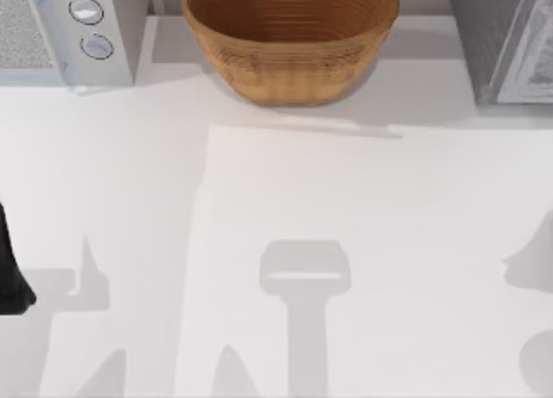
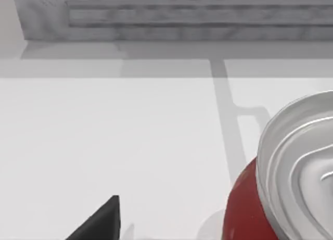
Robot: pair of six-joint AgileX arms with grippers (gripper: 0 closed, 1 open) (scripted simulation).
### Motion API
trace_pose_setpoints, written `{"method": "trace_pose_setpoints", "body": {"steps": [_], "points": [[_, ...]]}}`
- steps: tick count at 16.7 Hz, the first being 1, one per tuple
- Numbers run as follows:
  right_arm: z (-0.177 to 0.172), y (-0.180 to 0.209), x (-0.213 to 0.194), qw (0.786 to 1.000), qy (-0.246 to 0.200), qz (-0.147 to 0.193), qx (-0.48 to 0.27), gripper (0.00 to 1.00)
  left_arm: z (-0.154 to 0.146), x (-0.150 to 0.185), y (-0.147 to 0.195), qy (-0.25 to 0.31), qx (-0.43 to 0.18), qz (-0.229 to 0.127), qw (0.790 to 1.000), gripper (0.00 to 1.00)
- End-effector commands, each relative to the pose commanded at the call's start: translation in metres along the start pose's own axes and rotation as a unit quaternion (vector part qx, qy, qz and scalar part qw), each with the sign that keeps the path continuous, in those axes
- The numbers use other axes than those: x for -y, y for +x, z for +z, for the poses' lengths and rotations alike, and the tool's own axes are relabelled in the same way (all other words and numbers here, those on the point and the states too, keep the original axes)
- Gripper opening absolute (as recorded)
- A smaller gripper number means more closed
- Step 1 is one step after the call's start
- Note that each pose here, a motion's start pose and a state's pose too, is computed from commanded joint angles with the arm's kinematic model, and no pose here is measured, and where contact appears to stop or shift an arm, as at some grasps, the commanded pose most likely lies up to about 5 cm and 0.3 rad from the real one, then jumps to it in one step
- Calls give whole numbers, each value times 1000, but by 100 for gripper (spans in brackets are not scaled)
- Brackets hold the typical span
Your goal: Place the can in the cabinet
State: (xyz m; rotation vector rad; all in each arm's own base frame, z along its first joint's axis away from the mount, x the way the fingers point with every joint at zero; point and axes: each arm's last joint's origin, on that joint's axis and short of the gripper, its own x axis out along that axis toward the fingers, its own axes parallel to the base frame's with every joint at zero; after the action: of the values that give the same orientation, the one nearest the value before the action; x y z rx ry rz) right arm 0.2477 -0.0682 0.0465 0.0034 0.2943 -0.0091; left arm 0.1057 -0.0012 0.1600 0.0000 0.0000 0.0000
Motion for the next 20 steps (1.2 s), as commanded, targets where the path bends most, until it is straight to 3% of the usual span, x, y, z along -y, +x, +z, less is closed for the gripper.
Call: {"method": "trace_pose_setpoints", "body": {"steps": [1,14,20], "points": [[0,0,0,1000,0,0,0,100,0,0,0,0,0,0,1000,100],[0,0,0,1000,0,0,0,2,0,0,0,0,0,0,1000,100],[0,0,0,1000,0,0,0,0,0,0,0,0,0,0,1000,100]]}}
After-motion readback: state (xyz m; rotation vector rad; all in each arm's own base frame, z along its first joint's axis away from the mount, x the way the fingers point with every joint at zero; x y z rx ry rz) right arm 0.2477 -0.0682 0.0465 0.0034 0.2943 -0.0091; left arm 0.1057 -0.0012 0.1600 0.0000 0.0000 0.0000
